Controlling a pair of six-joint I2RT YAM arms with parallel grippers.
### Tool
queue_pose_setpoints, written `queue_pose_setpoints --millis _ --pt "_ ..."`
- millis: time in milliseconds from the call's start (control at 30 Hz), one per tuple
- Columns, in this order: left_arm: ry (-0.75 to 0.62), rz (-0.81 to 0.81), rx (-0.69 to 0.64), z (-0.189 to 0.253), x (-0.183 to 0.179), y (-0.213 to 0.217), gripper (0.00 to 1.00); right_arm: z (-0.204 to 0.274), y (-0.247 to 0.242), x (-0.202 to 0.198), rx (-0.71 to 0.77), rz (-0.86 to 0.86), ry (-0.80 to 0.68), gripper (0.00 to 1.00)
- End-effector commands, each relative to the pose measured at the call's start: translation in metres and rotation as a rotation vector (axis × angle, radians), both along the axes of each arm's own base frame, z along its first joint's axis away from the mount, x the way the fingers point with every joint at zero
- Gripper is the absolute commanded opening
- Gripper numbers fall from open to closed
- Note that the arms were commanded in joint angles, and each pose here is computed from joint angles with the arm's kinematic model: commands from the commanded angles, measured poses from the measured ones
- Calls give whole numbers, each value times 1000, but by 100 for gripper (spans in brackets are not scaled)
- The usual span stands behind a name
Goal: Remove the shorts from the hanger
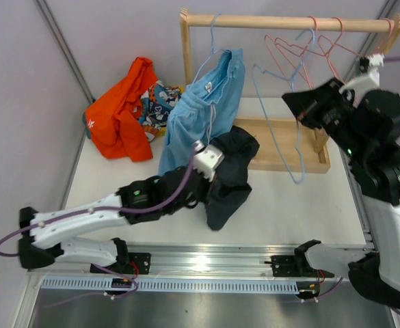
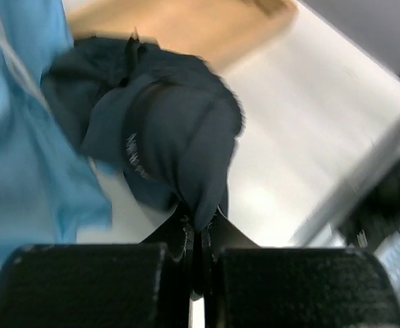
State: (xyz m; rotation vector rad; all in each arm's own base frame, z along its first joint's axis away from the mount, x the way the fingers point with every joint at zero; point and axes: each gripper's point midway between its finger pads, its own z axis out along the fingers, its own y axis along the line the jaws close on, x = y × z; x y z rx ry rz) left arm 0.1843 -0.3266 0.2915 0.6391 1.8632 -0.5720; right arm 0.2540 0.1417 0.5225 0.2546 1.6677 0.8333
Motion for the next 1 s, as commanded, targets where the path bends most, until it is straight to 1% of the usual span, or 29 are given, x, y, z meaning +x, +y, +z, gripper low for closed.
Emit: queue_pose_setpoints --millis 0,33,67,100,133,167,200,233,300,333,400,433,533,567,600,633,667,700,733,767,800,833,867,900,933,967 --pt "90 93 4 -5 -27 67 0 32 -7 41 -60 -61 -118 0" --pt "109 84 11 -7 -36 76 0 34 -7 51 -62 -64 -119 0" --pt "130 97 -13 -4 -42 89 0 27 -1 71 -67 -57 -96 0" --pt "144 114 -2 -6 -44 100 0 31 1 78 -59 -45 -112 0" --pt "164 135 57 -15 -48 117 0 34 -2 88 -54 -56 -121 0" --pt "179 156 55 -15 -50 126 0 27 2 103 -58 -53 -107 0" --pt "173 184 52 -9 -49 135 0 30 1 112 -51 -60 -123 0" --pt "183 220 106 -17 -49 150 0 30 1 119 -48 -66 -127 0" --pt "194 281 102 -12 -48 164 0 21 6 140 -58 -70 -114 0" --pt "177 332 114 -10 -44 174 0 15 8 146 -61 -68 -104 0" --pt "170 392 86 10 -43 194 0 1 13 159 -70 -56 -74 0" --pt "150 415 84 17 -41 201 0 -4 16 160 -73 -48 -60 0" --pt "97 426 3 61 -37 213 0 -19 18 160 -76 -39 -45 0" --pt "68 433 21 66 -34 217 0 -22 17 158 -77 -42 -42 0" --pt "43 445 -2 84 -32 224 0 -32 15 159 -85 -46 -24 0" --pt "20 466 44 86 -27 222 0 -29 12 152 -82 -48 -31 0" --pt "-26 512 85 93 -20 231 0 -31 11 148 -82 -48 -27 0" --pt "-52 539 58 116 -18 243 0 -44 10 147 -87 -47 -2 0" --pt "-75 585 73 124 -12 249 0 -39 9 137 -81 -43 -17 0" --pt "-118 581 128 132 -6 250 0 -42 8 133 -80 -38 -17 0" --pt "-154 590 22 161 0 249 0 -56 8 132 -86 -34 11 0" --pt "-182 632 0 173 7 258 0 -59 7 128 -86 -33 15 0" --pt "-227 591 8 187 9 258 0 -56 6 118 -83 -26 1 11" --pt "-254 607 -8 198 13 260 0 -59 5 115 -84 -24 5 21" --pt "-304 654 -23 217 19 270 0 -73 6 113 -90 -18 32 38" --pt "-320 657 -23 229 28 263 0 -72 4 106 -90 -17 26 76"
